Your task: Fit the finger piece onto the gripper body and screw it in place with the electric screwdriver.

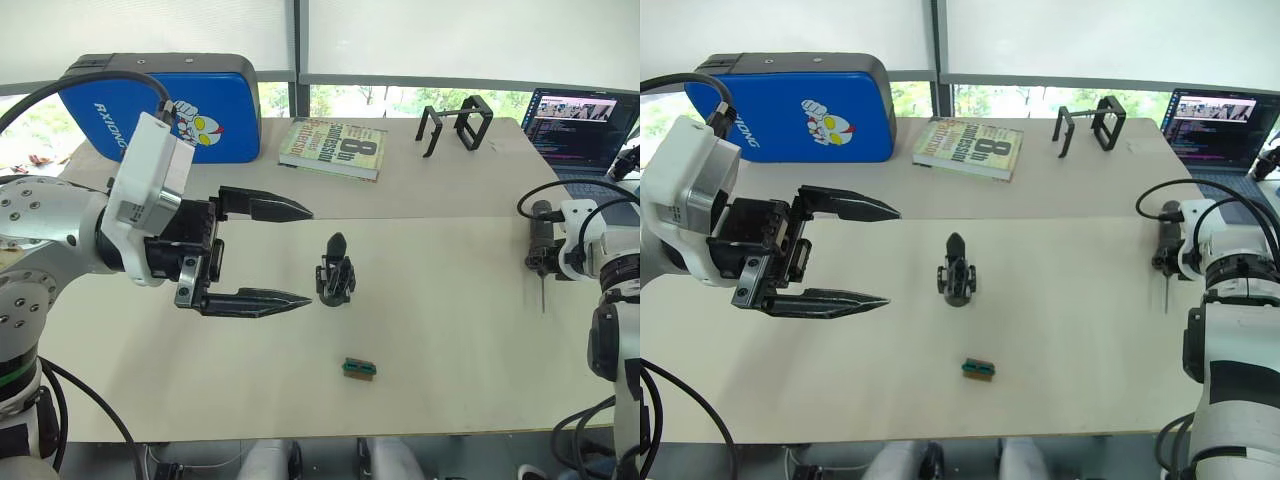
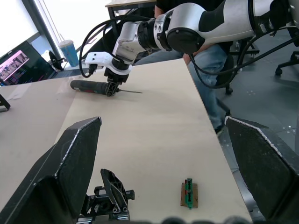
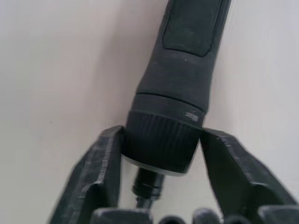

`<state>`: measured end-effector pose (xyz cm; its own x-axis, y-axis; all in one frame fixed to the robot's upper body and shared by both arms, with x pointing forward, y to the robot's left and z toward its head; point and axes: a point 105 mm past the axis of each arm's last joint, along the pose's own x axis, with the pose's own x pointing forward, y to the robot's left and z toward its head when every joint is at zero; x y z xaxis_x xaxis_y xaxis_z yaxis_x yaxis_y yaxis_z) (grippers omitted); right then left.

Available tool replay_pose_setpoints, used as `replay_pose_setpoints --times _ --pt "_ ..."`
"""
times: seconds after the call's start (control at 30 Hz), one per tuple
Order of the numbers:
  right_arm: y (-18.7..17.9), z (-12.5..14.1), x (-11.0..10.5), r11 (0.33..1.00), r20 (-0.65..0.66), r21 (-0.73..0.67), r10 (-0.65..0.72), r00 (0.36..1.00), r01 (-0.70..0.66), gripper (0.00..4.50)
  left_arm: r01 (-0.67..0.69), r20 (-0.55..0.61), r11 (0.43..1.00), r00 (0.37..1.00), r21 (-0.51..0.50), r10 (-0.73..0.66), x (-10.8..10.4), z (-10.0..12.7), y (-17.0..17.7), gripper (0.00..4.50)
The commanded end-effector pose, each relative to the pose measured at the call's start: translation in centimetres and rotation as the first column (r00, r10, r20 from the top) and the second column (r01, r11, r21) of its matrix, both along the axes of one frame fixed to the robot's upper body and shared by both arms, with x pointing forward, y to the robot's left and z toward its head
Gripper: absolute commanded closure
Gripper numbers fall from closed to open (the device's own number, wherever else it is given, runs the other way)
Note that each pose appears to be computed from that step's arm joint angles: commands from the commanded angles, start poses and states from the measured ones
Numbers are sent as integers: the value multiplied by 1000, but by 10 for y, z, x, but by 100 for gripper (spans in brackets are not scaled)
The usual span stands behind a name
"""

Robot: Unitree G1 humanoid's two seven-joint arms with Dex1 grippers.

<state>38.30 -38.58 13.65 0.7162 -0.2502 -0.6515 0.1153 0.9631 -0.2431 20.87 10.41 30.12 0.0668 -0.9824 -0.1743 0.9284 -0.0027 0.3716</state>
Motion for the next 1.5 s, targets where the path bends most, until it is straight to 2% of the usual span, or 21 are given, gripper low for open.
replay_pose_setpoints --times 0.03,0.13,0.2,0.3,0.4,0.5,0.63,0.7,0.73,0.9,0.97,1.1,1.17,1.37,1.43,1.5 --pt "3 23 11 997 93 -30 80 992 -78 271 -2 62 1000 998 13 1 -1 4 -1 0" --pt "7 30 11 985 64 -45 170 983 -168 271 -2 62 1000 998 21 1 0 1 -1 0" --pt "12 32 7 954 -1 -65 295 956 -294 271 0 62 1000 998 21 -1 0 1 -1 0" --pt "22 35 -3 864 -88 -49 495 864 -500 271 7 60 1000 998 25 -9 0 -1 -1 0" --pt "28 37 -10 809 -104 -15 583 806 -587 271 17 57 999 998 32 -19 0 -3 -1 0" --pt "22 22 -22 742 -228 -51 642 732 -668 271 36 53 999 998 37 -38 0 -4 -3 0" --pt "18 3 -29 696 -330 -82 657 678 -713 271 57 53 997 997 56 -60 0 -6 -4 0" --pt "17 -2 -29 695 -356 -96 644 676 -713 271 63 52 996 996 67 -66 1 -7 -4 0" --pt "17 -3 -30 694 -370 -85 644 669 -715 169 65 54 995 996 76 -69 2 -8 -3 0" --pt "23 9 -31 658 -469 -46 650 598 -752 2 73 58 993 995 93 -78 4 -13 -3 0" --pt "28 16 -28 658 -491 -31 646 585 -752 2 75 60 992 995 97 -81 4 -15 -4 0" --pt "46 27 -12 702 -460 -28 623 633 -712 2 74 62 992 995 104 -81 3 -18 -5 0" --pt "52 28 -6 700 -462 -40 620 635 -713 2 71 62 991 995 109 -78 3 -20 -4 0" --pt "81 17 -3 660 -503 66 669 546 -748 2 47 64 992 996 119 -55 2 -23 -3 0" --pt "91 13 -2 665 -496 106 680 541 -739 2 39 70 992 996 121 -47 3 -23 -3 0" --pt "95 9 1 659 -508 84 673 537 -747 2 34 73 992 996 124 -43 3 -23 -2 0"
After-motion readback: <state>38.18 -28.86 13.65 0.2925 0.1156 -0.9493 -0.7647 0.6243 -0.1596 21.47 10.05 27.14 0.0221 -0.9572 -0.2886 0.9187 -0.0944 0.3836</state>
